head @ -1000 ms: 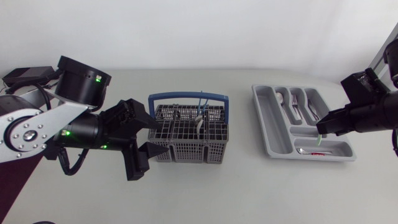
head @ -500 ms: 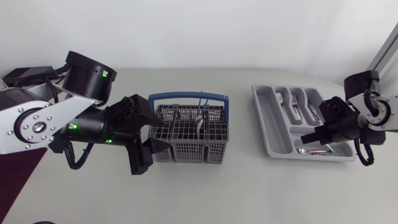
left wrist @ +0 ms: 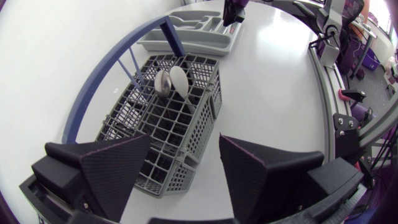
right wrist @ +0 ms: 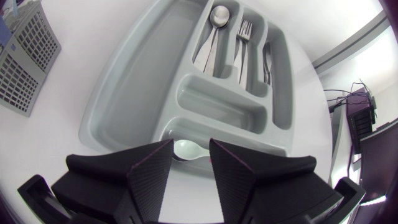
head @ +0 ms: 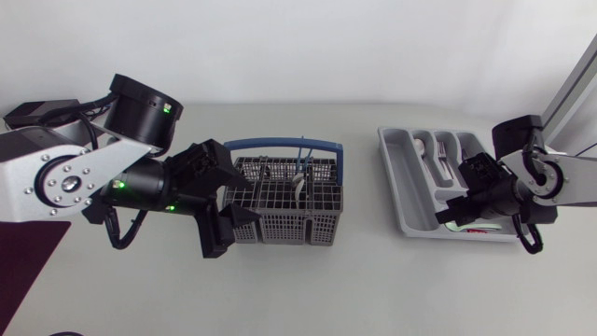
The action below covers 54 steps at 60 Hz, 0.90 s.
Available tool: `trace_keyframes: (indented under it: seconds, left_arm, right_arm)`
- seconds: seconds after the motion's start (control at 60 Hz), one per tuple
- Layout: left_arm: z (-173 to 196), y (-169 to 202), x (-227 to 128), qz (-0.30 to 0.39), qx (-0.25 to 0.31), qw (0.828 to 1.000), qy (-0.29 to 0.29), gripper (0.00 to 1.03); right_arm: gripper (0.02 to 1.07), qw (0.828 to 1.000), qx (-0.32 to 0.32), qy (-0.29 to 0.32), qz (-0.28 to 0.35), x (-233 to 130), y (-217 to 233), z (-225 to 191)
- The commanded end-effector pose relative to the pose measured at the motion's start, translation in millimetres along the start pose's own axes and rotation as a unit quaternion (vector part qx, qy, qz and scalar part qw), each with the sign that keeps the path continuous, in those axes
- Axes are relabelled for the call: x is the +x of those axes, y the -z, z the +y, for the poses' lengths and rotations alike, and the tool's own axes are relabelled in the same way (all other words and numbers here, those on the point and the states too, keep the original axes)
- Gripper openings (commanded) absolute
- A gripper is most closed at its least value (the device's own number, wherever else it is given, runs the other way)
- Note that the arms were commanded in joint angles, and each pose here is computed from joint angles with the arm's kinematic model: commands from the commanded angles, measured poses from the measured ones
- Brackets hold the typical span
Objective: Unload the cutlery basket into the drawer organizer.
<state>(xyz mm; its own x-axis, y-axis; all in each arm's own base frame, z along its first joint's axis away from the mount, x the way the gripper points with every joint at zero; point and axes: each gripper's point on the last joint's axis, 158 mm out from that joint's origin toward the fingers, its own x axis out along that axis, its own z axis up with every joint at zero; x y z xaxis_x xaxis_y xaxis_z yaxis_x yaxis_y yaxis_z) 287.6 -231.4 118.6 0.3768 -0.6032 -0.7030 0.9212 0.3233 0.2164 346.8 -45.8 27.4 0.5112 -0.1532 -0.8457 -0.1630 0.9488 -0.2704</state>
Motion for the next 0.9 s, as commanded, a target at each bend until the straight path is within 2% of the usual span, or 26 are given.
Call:
trace_keyframes:
  seconds: [0.0, 0.117, 0.25, 0.3, 0.567, 0.817, 0.883]
  left_arm:
    - [4, -10, 3, -0.005, 0.013, 1.0, 0.003, 0.96]
    - [4, -12, 7, -0.003, 0.014, 1.0, 0.006, 0.96]
    - [8, -15, 9, -0.004, 0.015, 1.0, 0.005, 0.96]
    - [9, -17, 10, -0.005, 0.015, 1.0, 0.005, 0.96]
    - [7, -17, 12, -0.003, 0.016, 1.0, 0.009, 0.96]
    - [6, -12, 13, 0.001, 0.019, 1.0, 0.011, 0.97]
    - [5, -11, 13, 0.001, 0.019, 1.0, 0.011, 0.97]
  right_arm:
    - [0.58, 1.0, 0.006, 0.004, -0.019, -17, -4, -1]
    - [0.6, 0.998, 0.009, -0.027, -0.059, -46, -19, 11]
    - [0.66, 0.99, 0.005, -0.11, -0.09, -80, -33, 51]
    - [0.66, 0.988, 0.003, -0.123, -0.094, -87, -36, 61]
    - [0.66, 0.959, 0.016, -0.258, -0.113, -133, -66, 137]
    - [0.68, 0.945, 0.093, -0.293, -0.11, -163, -93, 179]
    - [0.77, 0.949, 0.114, -0.277, -0.103, -164, -95, 187]
